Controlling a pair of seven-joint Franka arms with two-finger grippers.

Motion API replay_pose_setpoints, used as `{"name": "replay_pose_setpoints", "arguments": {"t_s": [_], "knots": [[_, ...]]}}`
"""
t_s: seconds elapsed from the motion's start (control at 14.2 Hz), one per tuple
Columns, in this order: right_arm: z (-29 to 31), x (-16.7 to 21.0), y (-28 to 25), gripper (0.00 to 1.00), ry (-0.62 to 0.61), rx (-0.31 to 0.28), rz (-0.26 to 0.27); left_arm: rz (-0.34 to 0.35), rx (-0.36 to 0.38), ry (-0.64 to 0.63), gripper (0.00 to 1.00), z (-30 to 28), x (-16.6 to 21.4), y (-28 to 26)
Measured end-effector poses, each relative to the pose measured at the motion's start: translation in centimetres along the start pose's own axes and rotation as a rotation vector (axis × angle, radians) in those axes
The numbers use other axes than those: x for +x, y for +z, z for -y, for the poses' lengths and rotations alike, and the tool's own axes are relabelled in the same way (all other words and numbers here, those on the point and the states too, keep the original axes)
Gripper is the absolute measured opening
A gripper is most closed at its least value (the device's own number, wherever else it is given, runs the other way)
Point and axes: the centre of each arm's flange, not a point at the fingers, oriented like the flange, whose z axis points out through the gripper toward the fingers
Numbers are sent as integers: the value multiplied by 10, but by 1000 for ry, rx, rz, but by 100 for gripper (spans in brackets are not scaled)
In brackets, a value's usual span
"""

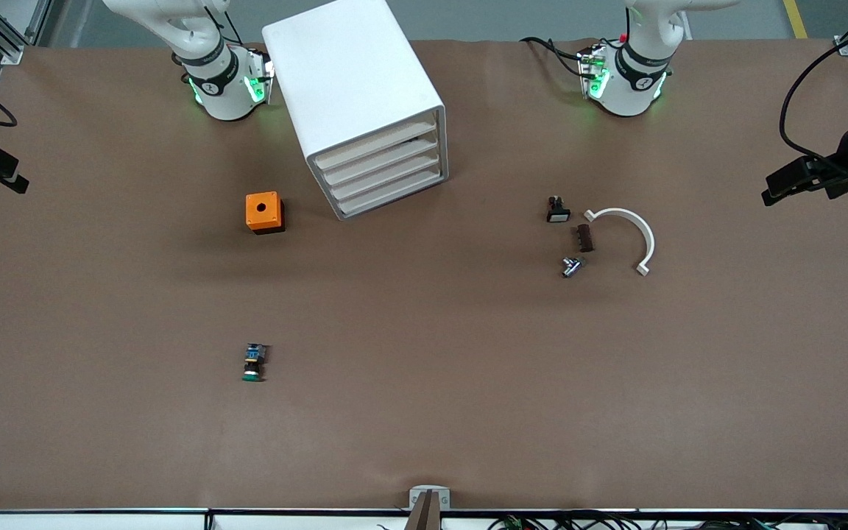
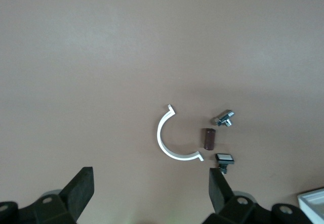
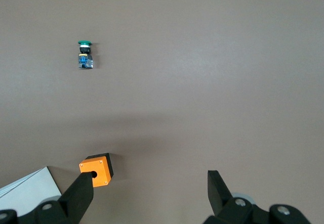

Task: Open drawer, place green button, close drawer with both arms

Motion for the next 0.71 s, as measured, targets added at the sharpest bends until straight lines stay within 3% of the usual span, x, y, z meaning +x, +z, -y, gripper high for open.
{"name": "replay_pose_setpoints", "arguments": {"t_s": [0.28, 0.71], "knots": [[0, 6, 19, 100, 2, 0, 47, 77, -8, -11, 100, 3, 21, 41], [-12, 51, 122, 100, 25, -17, 194, 241, -62, 2, 100, -47, 48, 129]]}}
